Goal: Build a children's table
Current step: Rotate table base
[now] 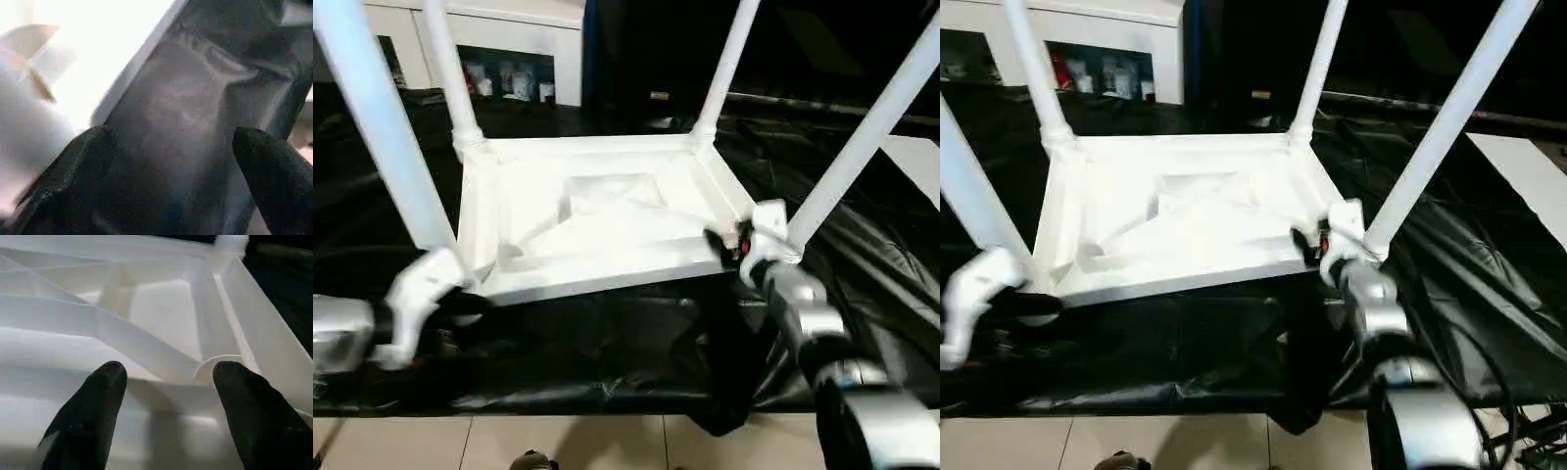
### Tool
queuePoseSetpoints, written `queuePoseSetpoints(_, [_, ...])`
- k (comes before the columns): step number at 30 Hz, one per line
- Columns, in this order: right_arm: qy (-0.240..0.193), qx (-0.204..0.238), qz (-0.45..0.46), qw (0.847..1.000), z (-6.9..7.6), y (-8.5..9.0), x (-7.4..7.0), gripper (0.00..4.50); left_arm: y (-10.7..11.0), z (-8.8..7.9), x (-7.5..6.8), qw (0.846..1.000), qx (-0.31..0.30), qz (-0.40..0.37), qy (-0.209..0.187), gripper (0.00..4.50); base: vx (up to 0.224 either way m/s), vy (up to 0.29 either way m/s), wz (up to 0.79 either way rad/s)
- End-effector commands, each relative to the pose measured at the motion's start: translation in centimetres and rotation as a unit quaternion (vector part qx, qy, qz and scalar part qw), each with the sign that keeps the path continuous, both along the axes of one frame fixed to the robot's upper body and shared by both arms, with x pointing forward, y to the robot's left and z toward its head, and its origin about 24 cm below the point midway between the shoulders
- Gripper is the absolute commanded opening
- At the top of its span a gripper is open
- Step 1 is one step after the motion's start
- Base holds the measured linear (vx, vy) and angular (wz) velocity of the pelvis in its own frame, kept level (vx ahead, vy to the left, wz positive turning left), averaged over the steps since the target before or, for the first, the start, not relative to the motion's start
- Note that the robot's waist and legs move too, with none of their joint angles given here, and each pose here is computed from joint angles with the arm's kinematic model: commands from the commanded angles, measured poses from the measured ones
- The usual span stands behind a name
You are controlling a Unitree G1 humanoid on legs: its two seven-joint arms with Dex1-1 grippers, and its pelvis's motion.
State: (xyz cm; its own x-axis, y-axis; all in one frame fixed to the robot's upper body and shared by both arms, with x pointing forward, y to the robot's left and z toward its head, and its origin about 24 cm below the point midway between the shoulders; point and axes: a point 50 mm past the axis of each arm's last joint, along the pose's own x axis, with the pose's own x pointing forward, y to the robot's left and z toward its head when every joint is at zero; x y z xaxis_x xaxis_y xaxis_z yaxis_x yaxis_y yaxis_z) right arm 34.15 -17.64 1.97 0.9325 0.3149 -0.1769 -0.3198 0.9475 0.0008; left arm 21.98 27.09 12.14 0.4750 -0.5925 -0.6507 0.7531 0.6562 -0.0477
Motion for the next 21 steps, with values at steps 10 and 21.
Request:
queuePoseSetpoints(10, [-0.022,0.001,-0.027,0.999,-1.6,-2.6,-4.4,3.17,5.7,2.3,-1.4,0.996,-0.015,0.085,-0.027,4.38,0.000,0.000,0.00])
queuePoseSetpoints(21, [0.014,-0.010,-0.013,1.000,-2.8,-1.8,-4.9,3.17,5.8,2.3,2.0,0.965,-0.150,0.134,-0.171,4.38,-0.015,0.002,0.00])
